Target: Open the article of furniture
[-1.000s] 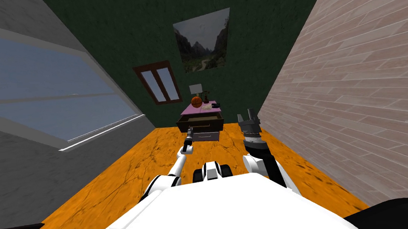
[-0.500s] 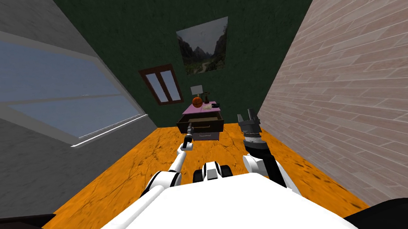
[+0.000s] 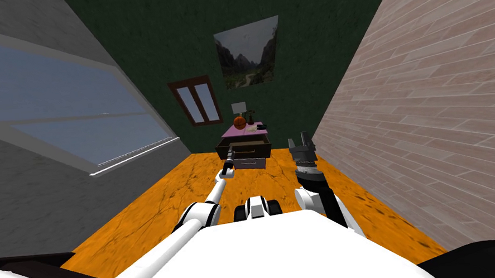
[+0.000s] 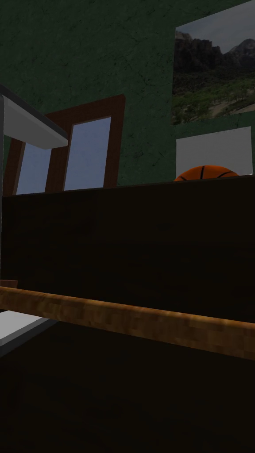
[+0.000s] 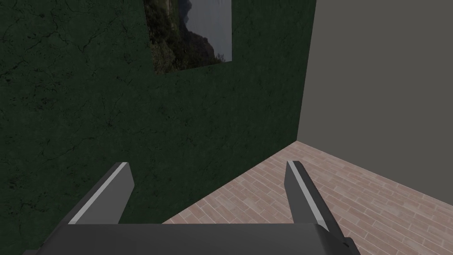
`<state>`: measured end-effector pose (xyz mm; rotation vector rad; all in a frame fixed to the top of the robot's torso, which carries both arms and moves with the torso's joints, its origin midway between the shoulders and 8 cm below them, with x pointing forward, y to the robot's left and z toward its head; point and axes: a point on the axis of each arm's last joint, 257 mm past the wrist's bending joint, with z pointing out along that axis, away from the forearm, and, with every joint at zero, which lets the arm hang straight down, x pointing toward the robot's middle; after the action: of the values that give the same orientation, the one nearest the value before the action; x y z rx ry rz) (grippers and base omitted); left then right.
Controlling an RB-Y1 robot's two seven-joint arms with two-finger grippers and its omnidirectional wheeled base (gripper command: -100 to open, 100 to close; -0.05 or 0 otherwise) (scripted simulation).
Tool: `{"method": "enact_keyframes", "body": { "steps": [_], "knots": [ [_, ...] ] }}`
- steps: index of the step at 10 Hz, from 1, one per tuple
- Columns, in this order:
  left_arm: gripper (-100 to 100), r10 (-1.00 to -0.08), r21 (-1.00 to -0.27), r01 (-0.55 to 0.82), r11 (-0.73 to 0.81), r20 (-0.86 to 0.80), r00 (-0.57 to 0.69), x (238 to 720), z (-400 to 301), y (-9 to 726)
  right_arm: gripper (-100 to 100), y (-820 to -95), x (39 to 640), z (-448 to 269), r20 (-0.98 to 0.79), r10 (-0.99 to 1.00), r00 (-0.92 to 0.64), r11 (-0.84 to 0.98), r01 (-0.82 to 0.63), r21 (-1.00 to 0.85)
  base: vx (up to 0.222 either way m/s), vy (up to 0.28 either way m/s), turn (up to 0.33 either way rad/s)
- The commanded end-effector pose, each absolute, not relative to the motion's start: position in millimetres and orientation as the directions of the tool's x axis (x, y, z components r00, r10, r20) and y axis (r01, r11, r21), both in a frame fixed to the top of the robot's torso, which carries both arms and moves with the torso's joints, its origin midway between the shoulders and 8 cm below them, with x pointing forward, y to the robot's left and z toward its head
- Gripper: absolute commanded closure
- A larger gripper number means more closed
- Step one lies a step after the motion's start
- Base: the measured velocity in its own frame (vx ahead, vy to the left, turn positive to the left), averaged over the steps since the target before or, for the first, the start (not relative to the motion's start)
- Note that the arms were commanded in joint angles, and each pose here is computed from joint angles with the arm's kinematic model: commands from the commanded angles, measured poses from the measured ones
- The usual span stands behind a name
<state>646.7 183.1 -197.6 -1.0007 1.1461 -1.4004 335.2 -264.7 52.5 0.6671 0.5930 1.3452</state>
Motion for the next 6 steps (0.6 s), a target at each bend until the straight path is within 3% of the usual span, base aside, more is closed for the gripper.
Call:
{"method": "enact_keyframes", "body": {
  "steps": [1,6],
  "knots": [
    [0,-0.991,-0.981,0.194,-0.023,-0.003,-0.131,647.0,-199.0,183.3,0,-264.7,335.2,52.5,-0.008,0.991,0.135,0.097,-0.674,0.732,0.000,0.000,0.000],
    [0,-0.992,-0.983,0.183,-0.022,-0.002,-0.129,645.8,-204.5,184.2,0,-264.7,335.2,52.5,-0.008,0.991,0.135,0.097,-0.674,0.732,0.000,0.000,0.000]
  ]
}}
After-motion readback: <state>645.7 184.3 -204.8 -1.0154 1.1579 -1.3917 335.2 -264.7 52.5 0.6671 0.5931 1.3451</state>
